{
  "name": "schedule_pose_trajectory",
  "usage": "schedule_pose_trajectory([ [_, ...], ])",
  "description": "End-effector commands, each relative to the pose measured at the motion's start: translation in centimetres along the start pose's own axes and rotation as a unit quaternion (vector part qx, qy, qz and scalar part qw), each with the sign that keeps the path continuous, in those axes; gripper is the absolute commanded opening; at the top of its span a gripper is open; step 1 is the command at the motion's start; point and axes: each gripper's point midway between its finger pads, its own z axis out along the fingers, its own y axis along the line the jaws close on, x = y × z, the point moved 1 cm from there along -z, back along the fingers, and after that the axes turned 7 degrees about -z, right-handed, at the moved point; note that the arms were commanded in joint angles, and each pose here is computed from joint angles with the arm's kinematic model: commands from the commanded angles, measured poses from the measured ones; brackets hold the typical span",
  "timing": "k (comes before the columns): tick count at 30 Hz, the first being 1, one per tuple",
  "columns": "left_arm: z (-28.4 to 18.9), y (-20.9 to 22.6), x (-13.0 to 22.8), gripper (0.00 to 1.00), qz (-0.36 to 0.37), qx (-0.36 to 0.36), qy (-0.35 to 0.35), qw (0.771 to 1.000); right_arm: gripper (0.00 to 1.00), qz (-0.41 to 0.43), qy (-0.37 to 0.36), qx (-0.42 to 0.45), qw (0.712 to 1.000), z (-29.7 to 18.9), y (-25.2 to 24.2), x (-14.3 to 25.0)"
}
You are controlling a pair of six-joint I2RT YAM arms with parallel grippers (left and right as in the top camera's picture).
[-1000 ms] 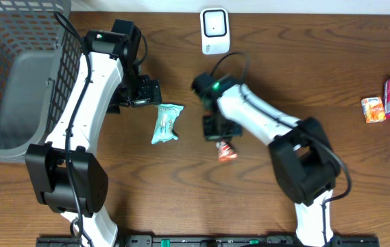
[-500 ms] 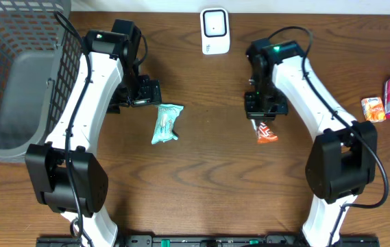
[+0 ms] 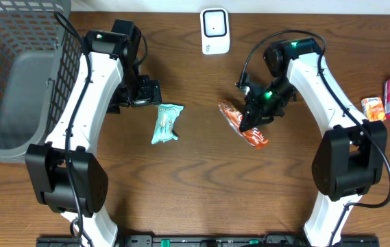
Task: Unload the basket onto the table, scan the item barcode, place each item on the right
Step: 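Rotate the held bar and carry it toward the scanner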
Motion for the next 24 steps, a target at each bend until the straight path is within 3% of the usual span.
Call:
schedule_pose_trajectory([
  [1,-0.2,0.3,0.0,0.98,0.003,-0.004,-0.004,1.000,0.01,-0.063,-0.053,-0.079,0.993,-1.0,2.8,-1.3],
  [11,-0.2,0.3,0.0,0.98,0.003,-0.004,-0.004,1.000,0.01,0.028,-0.119,-0.239,0.963,-4.8,5.5,-1.5],
  [15,-0.2,0.3,0.0,0.98,0.003,-0.004,-0.004,1.000,0.01,0.078,-0.140,-0.268,0.950,-6.3,5.0,-1.9],
  [24,-0.2,0.3,0.0,0.98,0.003,-0.004,-0.004,1.000,0.01,0.106,-0.165,-0.274,0.942,-7.8,3.4,-1.8],
])
